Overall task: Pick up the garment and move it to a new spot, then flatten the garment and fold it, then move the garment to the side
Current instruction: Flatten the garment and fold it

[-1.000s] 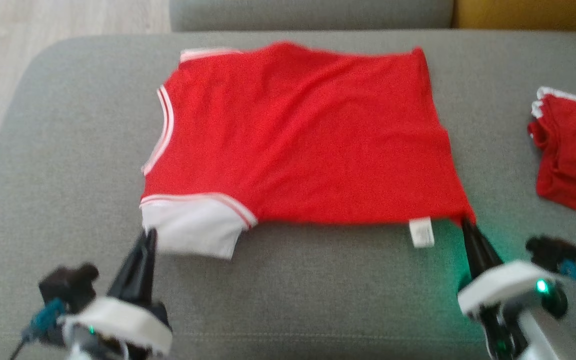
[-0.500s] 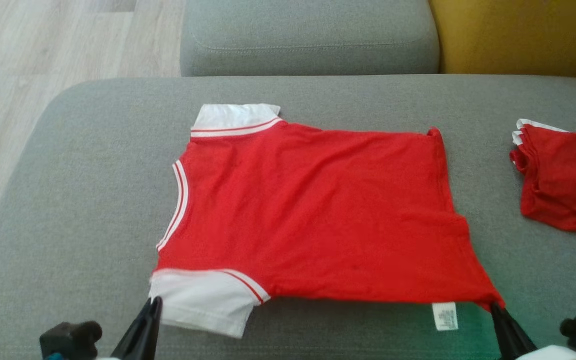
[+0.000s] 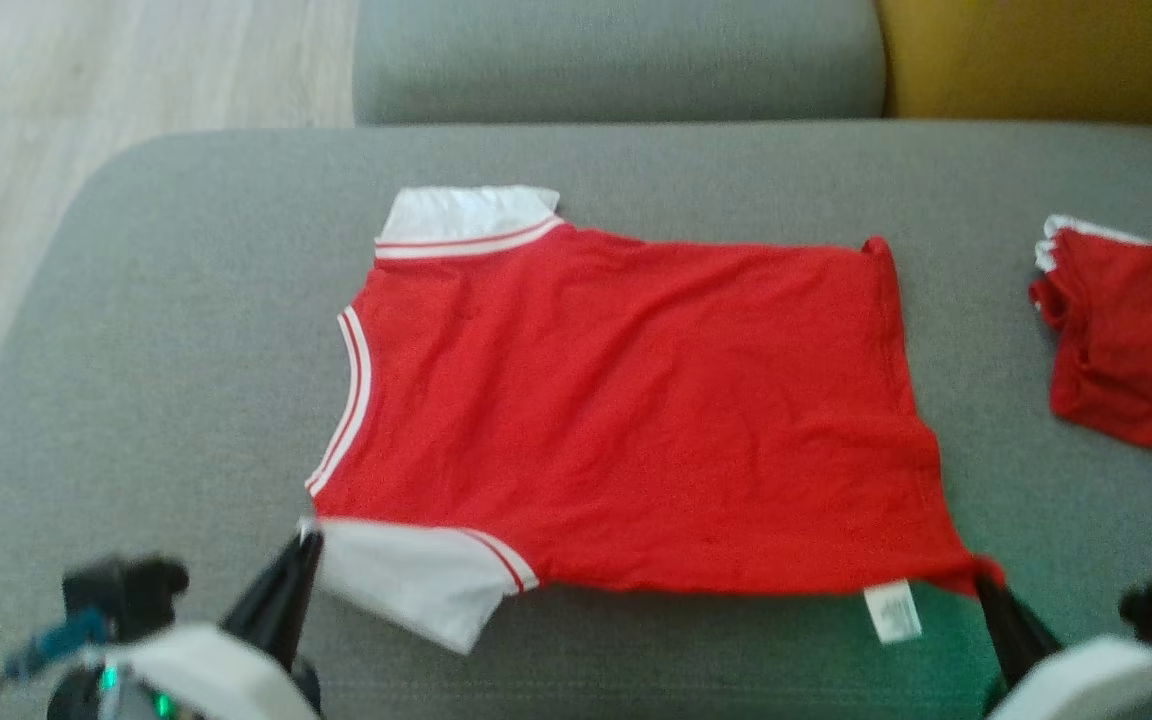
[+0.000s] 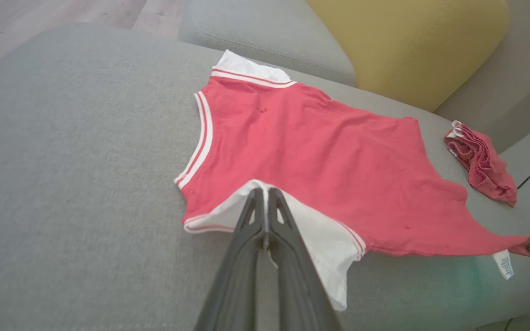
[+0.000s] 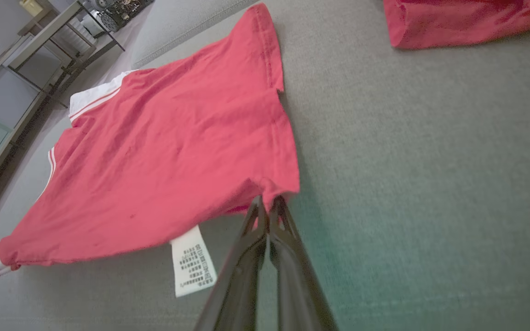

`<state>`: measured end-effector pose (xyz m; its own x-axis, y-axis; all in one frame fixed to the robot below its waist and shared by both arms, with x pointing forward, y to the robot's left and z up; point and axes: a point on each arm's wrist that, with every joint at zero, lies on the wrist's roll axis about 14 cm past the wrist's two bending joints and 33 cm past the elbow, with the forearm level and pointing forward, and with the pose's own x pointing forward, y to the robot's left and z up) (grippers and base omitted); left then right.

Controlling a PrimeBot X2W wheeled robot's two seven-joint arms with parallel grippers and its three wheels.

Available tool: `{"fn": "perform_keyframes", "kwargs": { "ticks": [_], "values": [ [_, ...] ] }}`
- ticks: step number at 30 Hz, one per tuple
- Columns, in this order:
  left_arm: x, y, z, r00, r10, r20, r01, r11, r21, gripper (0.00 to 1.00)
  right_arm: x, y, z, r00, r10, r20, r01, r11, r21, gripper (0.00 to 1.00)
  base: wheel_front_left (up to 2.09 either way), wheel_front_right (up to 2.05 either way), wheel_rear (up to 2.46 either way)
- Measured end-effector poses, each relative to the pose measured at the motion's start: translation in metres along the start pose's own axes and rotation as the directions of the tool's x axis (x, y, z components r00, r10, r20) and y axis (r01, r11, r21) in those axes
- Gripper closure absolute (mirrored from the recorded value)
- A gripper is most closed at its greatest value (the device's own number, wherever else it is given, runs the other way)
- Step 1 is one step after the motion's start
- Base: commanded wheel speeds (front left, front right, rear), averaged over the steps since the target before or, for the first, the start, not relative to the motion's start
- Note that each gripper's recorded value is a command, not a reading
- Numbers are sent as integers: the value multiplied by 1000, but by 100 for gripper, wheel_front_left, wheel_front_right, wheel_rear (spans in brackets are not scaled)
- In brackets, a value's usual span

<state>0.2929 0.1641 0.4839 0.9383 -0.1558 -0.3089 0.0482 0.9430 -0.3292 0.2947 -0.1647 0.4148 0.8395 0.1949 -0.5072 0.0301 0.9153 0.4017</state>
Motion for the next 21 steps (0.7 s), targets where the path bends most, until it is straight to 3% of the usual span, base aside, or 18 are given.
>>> {"fn": "perform_keyframes", "kwargs": {
  "ticks": [8, 14, 21],
  "values": [
    [63, -6, 18, 994, -101, -52, 101, 995, -12, 100, 50, 16, 41, 999, 40, 21, -40, 999, -18, 100, 0, 0, 0],
    [99, 1, 7, 986, -117, -118, 106, 990, -90, 100, 74, 8, 28, 999, 17, -46, -17, 1000, -4, 100, 0, 0, 0],
    [134, 13, 10, 989, -101, -108, 87, 988, -131, 100, 96, 2, 32, 1000, -2, -24, 2, 1000, 6, 100, 0, 0, 0]
  ]
}}
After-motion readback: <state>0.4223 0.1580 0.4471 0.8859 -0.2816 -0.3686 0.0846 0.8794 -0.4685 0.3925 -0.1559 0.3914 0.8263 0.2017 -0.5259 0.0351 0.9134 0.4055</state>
